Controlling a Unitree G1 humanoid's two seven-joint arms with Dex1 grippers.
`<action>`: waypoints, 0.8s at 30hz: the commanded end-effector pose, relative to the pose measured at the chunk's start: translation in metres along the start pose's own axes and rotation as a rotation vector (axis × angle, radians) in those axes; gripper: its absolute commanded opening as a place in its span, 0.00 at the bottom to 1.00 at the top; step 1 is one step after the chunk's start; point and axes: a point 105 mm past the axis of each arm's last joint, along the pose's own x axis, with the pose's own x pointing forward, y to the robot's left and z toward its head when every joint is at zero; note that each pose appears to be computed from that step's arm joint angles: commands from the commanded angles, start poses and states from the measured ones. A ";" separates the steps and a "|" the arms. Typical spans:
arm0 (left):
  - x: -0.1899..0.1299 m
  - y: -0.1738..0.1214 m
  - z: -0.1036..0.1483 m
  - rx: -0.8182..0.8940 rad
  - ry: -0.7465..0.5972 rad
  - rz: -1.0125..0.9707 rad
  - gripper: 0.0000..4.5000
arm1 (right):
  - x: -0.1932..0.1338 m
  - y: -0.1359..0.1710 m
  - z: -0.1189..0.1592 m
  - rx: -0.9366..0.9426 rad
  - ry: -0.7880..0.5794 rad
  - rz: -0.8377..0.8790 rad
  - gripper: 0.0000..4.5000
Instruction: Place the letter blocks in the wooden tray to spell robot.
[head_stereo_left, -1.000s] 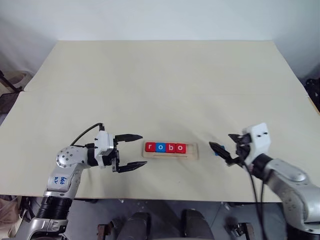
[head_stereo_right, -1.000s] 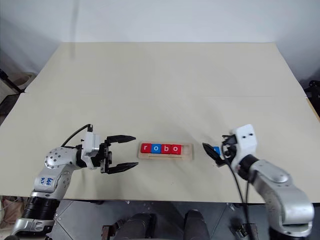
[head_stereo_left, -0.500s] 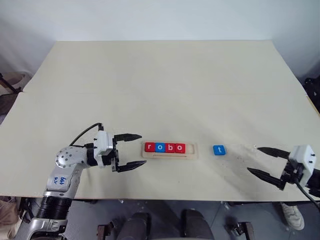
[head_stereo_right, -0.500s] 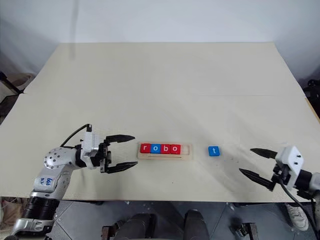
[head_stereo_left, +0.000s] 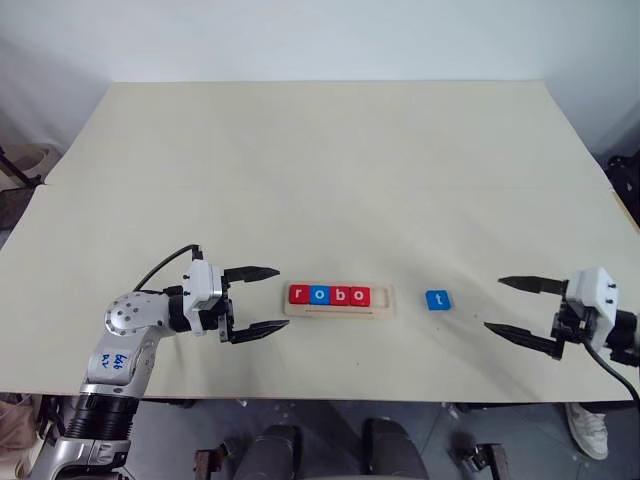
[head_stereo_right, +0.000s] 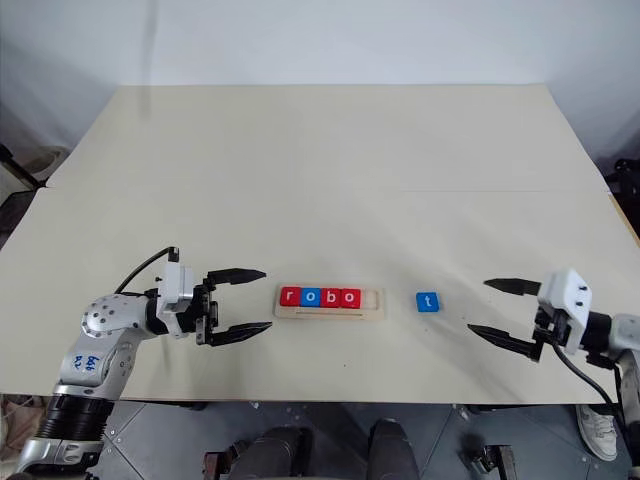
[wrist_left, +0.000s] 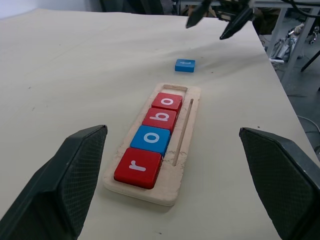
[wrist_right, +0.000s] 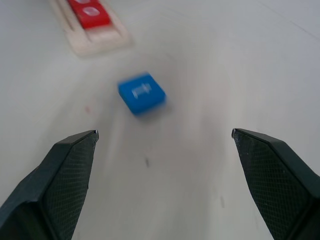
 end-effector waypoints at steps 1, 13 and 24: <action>0.002 -0.007 0.010 0.050 -0.019 -0.044 1.00 | 0.016 0.003 0.005 -0.033 0.075 0.136 1.00; 0.021 -0.024 0.025 0.107 -0.052 -0.165 1.00 | 0.057 -0.013 -0.009 -0.094 0.179 0.286 1.00; 0.018 -0.022 0.023 0.106 -0.042 -0.129 1.00 | 0.073 -0.020 -0.011 -0.107 0.129 0.273 0.40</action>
